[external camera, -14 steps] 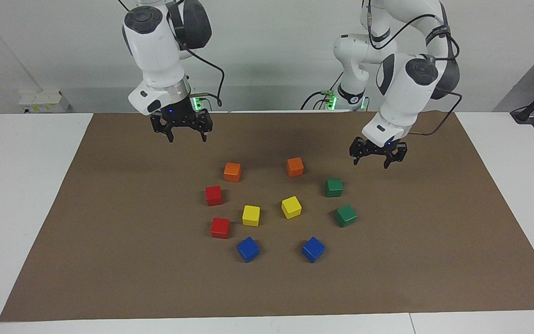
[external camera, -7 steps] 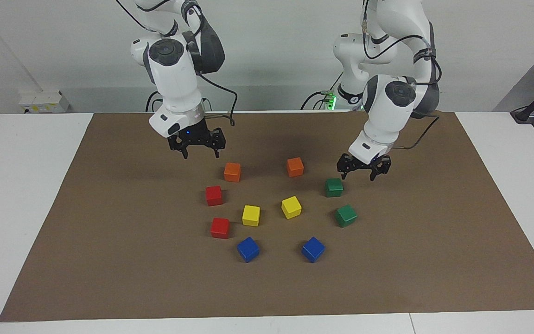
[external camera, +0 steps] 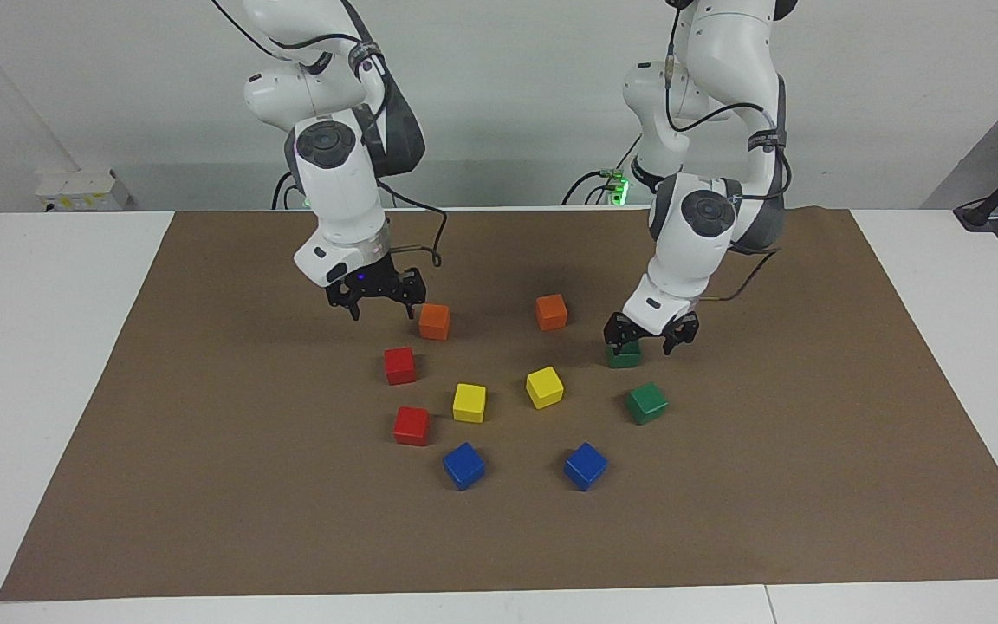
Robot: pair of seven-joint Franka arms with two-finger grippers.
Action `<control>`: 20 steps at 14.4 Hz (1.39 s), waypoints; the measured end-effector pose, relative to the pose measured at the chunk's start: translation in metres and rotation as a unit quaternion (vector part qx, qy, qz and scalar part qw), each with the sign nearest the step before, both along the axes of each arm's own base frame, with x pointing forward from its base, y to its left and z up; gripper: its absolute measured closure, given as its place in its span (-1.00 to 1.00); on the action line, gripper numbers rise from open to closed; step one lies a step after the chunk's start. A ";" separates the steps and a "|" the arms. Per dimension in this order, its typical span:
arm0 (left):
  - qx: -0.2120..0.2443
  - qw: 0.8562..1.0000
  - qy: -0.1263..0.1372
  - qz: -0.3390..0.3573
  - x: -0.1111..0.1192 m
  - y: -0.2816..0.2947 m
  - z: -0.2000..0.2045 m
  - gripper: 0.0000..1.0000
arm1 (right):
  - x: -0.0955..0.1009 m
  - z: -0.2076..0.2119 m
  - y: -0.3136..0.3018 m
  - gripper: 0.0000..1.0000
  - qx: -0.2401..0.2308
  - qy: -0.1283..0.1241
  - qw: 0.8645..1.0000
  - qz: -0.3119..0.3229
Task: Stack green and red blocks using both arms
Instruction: 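Reach the left gripper to green while the right gripper reaches red, then close the left gripper on green while the right gripper grips red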
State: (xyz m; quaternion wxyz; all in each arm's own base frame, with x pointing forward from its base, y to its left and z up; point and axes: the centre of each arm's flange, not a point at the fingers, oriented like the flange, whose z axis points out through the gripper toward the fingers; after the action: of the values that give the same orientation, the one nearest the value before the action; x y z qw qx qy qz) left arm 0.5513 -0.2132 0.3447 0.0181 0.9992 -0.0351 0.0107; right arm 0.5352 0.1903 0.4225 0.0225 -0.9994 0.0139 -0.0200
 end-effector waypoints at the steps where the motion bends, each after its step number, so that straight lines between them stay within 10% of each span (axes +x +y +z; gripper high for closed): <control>1: 0.001 1.000 0.003 -0.001 -0.001 -0.003 -0.005 -1.00 | -0.001 -0.001 0.003 -1.00 0.000 0.001 1.000 0.003; 18: 0.001 1.000 0.005 0.006 -0.010 -0.004 -0.044 -0.97 | 0.010 -0.036 0.011 -1.00 0.002 -0.011 1.000 0.007; 20: 0.000 1.000 0.004 0.003 -0.012 -0.009 -0.047 -0.62 | 0.012 -0.043 0.012 -1.00 0.002 -0.013 1.000 0.010</control>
State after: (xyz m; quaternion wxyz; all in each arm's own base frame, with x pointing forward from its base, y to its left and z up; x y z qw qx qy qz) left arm 0.5397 -0.2225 0.2975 0.0178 0.9993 -0.0317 0.0071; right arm 0.5475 0.2024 0.3795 0.0247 -0.9992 0.0039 -0.0324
